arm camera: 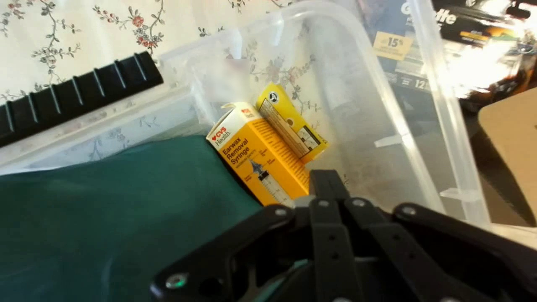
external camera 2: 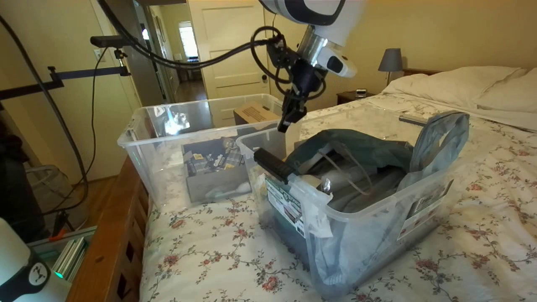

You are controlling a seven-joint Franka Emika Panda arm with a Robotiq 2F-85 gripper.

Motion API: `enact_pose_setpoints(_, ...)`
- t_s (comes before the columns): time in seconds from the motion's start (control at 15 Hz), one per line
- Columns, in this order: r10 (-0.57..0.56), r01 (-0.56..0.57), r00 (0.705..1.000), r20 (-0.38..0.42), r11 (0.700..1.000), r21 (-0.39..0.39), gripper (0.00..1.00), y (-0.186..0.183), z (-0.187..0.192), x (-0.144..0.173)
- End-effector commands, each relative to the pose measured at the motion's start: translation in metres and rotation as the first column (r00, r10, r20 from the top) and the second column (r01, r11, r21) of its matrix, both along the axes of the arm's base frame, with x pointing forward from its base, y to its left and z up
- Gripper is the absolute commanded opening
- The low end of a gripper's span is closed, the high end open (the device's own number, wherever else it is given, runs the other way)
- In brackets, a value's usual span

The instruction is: Remove the small yellow box from the container on the right and put it in the container on the left

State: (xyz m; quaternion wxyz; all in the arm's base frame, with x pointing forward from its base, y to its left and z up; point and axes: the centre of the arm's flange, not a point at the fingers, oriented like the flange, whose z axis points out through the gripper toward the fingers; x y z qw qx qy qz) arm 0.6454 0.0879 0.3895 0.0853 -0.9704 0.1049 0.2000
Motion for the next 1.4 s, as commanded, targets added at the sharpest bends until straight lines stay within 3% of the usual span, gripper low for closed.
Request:
enact_pose_setpoints(0.0,0.035,-0.036,0.999,0.025,0.998,0.047,0.27,-0.002,0.027,-0.037)
enact_pose_setpoints(0.2,0.116,-0.119,0.991,0.063,0.992,0.041,0.36,0.011,0.005,-0.045)
enact_pose_setpoints(0.4,0.163,-0.167,0.985,0.063,0.984,0.064,0.58,0.022,-0.030,-0.041)
enact_pose_setpoints(0.6,0.150,-0.162,0.981,0.121,0.982,0.094,0.79,0.021,-0.065,-0.029)
enact_pose_setpoints(0.67,0.112,-0.134,0.985,0.130,0.975,0.178,0.85,0.011,-0.064,-0.020)
enact_pose_setpoints(0.8,0.153,-0.193,0.974,0.169,0.948,0.254,0.98,-0.007,-0.061,-0.016)
enact_pose_setpoints(0.87,0.162,-0.211,0.969,0.184,0.933,0.291,1.00,-0.016,-0.059,-0.015)
enact_pose_setpoints(0.93,0.151,-0.180,0.977,0.148,0.962,0.205,0.89,-0.001,-0.067,-0.020)
enact_pose_setpoints(1.07,0.152,-0.194,0.972,0.180,0.949,0.247,1.00,-0.018,-0.063,-0.016)
enact_pose_setpoints(1.2,0.228,-0.308,0.920,0.320,0.923,0.229,1.00,-0.013,-0.061,-0.022)
enact_pose_setpoints(1.33,0.273,-0.359,0.878,0.393,0.919,0.164,1.00,-0.011,-0.066,-0.023)
